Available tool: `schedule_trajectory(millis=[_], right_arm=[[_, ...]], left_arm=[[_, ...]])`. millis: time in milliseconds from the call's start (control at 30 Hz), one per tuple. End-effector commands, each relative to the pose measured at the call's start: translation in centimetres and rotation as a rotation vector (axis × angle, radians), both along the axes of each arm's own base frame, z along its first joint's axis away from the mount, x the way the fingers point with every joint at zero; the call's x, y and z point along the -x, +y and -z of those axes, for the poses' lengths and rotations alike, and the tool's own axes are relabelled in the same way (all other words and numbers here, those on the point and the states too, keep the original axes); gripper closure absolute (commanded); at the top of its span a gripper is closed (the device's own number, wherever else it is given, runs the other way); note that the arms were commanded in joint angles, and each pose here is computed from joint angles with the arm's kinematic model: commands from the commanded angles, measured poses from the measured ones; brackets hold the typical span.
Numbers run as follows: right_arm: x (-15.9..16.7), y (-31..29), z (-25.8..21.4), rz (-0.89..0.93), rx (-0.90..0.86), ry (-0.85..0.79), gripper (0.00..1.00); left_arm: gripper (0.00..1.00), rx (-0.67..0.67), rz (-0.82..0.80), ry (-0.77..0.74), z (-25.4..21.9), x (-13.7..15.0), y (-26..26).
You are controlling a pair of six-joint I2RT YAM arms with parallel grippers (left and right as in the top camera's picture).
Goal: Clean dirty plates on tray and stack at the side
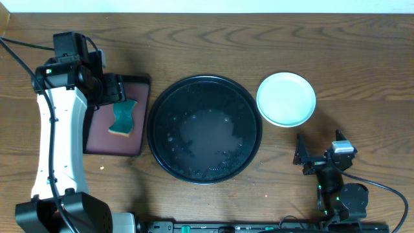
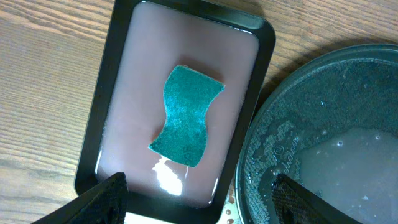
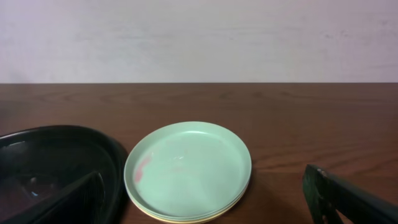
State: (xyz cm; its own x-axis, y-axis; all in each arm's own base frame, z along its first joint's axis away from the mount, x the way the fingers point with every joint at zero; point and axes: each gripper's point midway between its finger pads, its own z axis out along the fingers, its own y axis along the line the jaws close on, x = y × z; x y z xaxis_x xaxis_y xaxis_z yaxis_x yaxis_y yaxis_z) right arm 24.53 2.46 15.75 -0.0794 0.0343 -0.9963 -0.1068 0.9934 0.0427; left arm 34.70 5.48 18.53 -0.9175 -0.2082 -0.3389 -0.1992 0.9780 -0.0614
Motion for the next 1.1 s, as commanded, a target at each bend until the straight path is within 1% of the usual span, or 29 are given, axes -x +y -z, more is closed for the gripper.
schedule_trajectory(millis=[0, 900, 1067], right_arm=[[0.1, 0.5, 0.0, -0.022, -0.005, -0.004, 0.01], [0.1, 0.5, 0.0, -0.022, -0.005, -0.003, 0.01], [0.1, 0.5, 0.0, -0.022, -0.005, -0.003, 0.01]], left_arm=[[0.26, 0.001, 0.011, 0.000, -0.1, -0.1, 0.0], [0.25, 0.001, 0.011, 0.000, -0.1, -0.1, 0.0], [0.26, -0.006, 0.011, -0.033, -1.3, 0.2, 0.0]])
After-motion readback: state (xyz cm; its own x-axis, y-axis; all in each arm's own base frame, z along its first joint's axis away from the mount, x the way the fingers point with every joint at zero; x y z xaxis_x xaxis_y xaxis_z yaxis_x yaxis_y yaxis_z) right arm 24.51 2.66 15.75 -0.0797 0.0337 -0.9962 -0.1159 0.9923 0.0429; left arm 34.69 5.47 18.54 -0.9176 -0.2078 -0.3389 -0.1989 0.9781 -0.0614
